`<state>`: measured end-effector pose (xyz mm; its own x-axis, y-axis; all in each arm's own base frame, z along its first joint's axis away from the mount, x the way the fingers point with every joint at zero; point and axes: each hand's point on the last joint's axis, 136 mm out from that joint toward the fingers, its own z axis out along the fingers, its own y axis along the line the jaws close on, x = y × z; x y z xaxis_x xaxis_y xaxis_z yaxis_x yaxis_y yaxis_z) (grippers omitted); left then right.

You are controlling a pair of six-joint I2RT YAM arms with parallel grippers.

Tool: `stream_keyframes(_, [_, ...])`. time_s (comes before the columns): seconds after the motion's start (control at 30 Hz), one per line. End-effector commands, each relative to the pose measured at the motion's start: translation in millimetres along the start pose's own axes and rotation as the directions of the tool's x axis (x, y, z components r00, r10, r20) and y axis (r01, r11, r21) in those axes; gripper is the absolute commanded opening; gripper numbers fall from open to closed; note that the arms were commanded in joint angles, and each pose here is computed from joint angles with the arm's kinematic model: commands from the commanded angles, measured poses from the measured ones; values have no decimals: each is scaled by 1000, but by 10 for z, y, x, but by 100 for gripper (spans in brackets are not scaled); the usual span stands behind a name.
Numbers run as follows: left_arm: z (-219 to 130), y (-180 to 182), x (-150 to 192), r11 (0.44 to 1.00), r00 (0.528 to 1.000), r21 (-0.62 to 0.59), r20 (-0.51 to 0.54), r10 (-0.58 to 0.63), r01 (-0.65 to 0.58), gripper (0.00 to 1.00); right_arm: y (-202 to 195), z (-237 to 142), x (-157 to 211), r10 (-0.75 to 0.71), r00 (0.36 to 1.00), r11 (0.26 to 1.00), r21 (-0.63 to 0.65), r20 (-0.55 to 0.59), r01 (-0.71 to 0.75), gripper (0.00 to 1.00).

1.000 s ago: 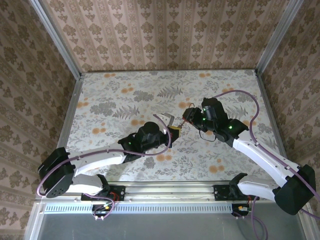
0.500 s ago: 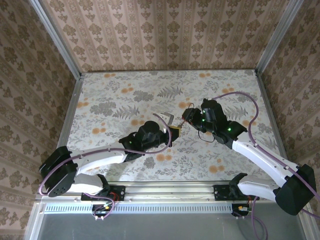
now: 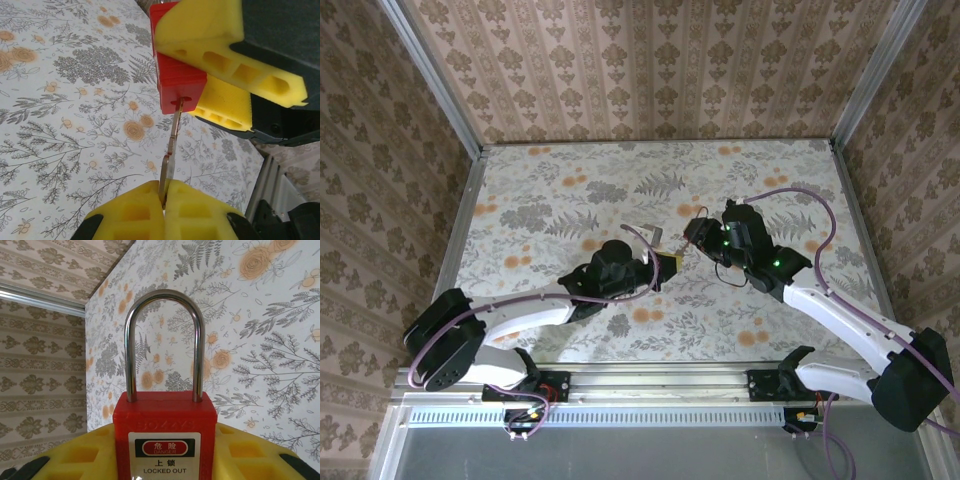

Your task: Unlock with the key

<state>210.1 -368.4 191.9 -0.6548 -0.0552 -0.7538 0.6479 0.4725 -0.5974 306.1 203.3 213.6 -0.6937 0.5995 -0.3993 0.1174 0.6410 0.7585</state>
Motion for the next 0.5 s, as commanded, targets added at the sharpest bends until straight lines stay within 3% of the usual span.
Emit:
stream_keyframes(0.0, [-21,-104,-250,996,994,81,92,-52,44,0,153,-43,157,-27,998,996,-81,-57,23,2])
stream_keyframes(0.47, [-36,62,-158,997,994,20,82,-71,69,0,230,-11,143,-35,998,992,-119,-50,29,1])
